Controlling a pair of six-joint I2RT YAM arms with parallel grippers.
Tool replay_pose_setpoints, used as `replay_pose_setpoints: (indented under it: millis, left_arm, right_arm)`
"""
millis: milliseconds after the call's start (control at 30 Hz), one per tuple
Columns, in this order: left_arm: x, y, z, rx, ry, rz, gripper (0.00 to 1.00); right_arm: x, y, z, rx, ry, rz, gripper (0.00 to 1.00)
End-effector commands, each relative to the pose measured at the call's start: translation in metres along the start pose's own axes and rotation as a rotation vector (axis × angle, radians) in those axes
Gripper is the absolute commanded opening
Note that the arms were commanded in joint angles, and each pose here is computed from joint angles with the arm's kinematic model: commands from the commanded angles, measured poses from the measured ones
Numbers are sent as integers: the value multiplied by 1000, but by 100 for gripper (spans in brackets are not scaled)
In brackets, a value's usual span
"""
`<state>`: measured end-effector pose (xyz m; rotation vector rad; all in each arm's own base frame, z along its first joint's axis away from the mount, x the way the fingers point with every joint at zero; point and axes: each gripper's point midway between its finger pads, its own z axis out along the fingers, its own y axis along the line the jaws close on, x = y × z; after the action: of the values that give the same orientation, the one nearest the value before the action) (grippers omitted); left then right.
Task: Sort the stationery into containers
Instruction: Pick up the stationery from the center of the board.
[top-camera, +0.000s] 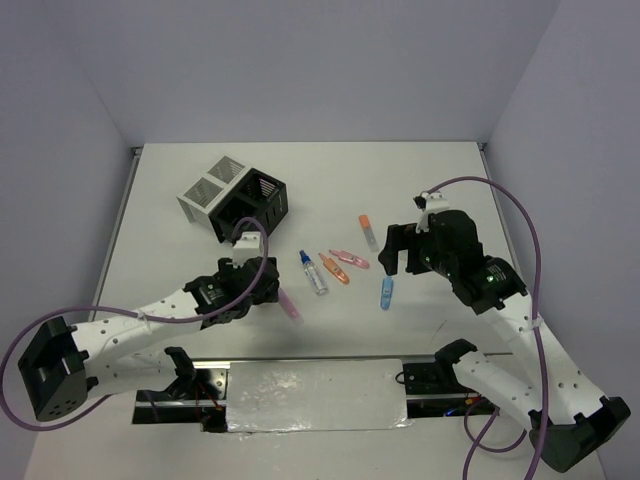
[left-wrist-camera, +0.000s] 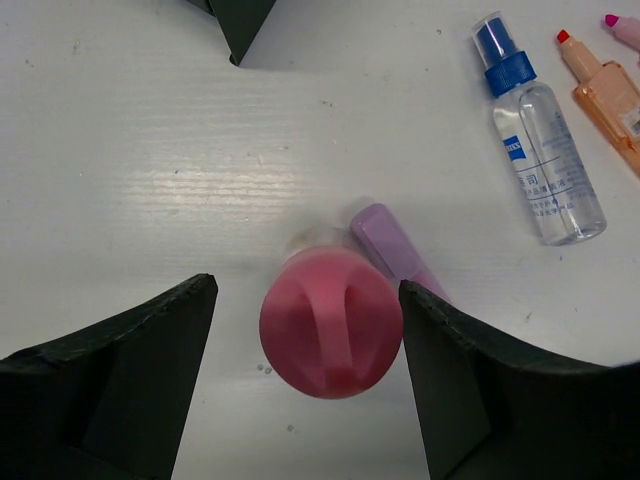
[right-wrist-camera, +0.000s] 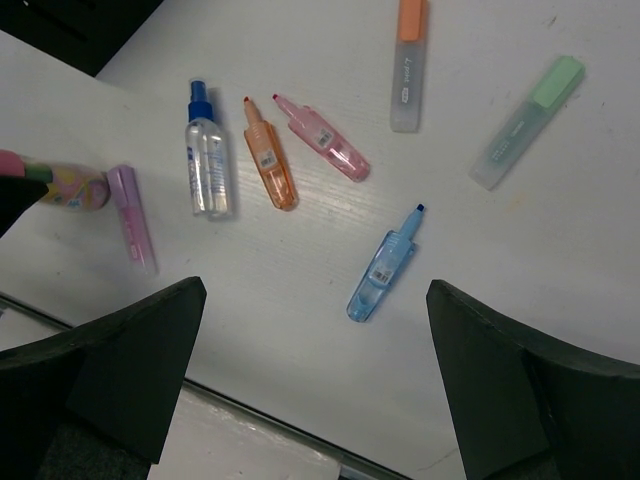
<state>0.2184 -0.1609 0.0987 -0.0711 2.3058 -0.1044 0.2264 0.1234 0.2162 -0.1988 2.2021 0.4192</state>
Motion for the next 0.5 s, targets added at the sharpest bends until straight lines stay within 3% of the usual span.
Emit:
replay_pose_setpoints:
  millis: [0, 300, 367, 467]
  left_arm:
    - [-26, -11, 1, -1, -78, -28, 85]
    - [-32, -9, 7, -25, -118, -45, 78]
    - [-33, -9, 10, -25, -129, -42, 72]
    - [-32, -7, 12, -43, -122, -25, 51]
  right_arm:
    - [-6, 4, 1, -17, -27, -25, 100]
    - [-1, 5, 2, -17, -18, -36, 100]
    - [-1, 5, 3, -19, -17, -40, 100]
    - [-1, 7, 2, -23, -13, -45, 100]
